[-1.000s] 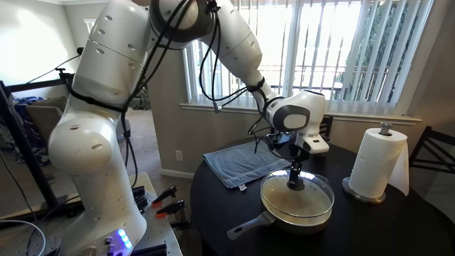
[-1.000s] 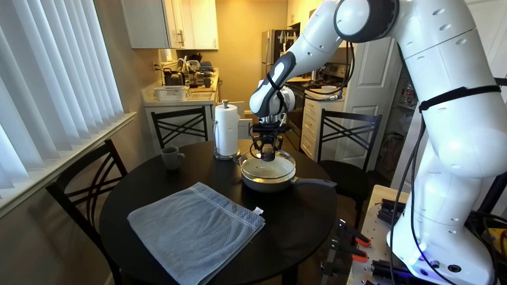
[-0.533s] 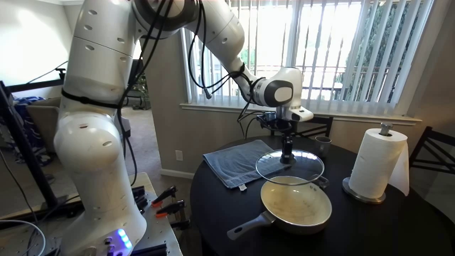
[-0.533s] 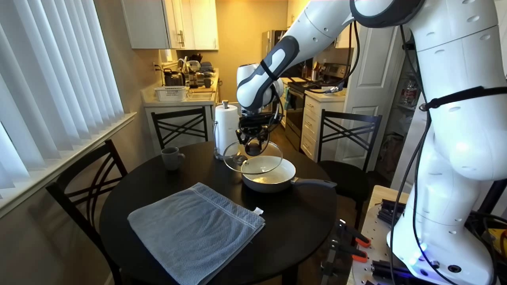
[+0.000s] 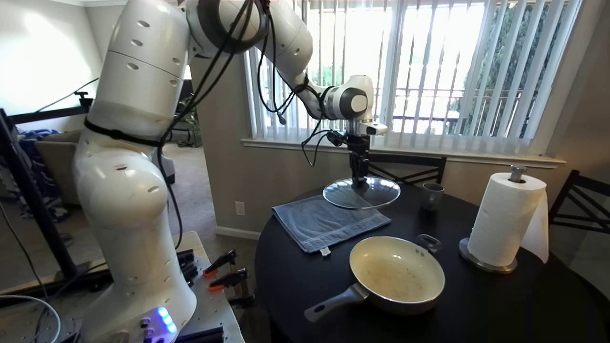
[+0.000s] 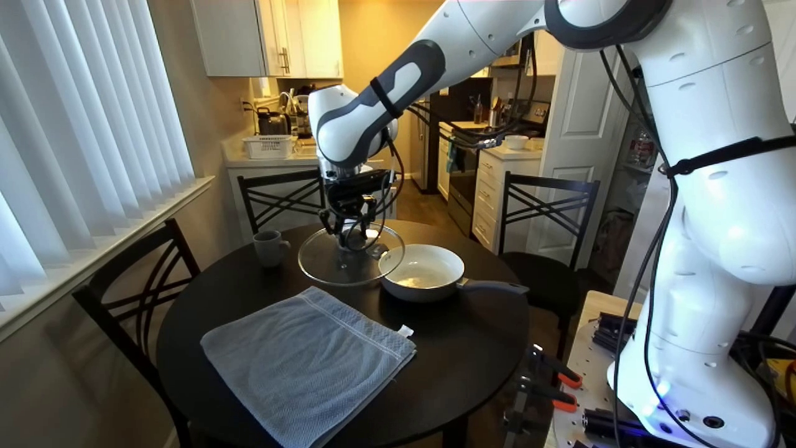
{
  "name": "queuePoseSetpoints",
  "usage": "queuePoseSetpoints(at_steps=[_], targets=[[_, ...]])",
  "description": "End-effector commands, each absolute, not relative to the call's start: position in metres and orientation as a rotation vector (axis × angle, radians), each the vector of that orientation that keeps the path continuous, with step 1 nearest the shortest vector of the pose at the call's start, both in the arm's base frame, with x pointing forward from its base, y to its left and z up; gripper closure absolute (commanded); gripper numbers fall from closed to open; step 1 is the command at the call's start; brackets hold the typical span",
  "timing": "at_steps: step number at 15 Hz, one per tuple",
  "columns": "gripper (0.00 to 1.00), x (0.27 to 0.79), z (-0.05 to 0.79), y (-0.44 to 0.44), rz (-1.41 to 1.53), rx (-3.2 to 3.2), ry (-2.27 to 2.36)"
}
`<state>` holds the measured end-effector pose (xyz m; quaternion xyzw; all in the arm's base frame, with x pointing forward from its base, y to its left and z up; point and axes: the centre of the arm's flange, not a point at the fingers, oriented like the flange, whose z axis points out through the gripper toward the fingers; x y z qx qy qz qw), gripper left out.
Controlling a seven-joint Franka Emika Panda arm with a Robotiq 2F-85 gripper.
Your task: Remove the lid from the top of the pot
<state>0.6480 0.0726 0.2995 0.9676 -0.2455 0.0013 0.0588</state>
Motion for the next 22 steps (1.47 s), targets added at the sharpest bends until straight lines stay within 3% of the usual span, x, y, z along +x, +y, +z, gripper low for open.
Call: queuePoseSetpoints(at_steps=[1,9,19,20,22], targets=[[0.67,0.688,0.287,0.112,-0.055,2.952,-0.622],[0.67,0.71,0.215,0.167,-0.31,3.134,-0.449],[0.67,0.711,0.167,0.187,-0.312,3.072,-0.462],[0.22,0.71,0.164,0.187,-0.315,3.067,-0.465],[0.1,0.708,0.164,0.186,-0.308,3.066,-0.475]])
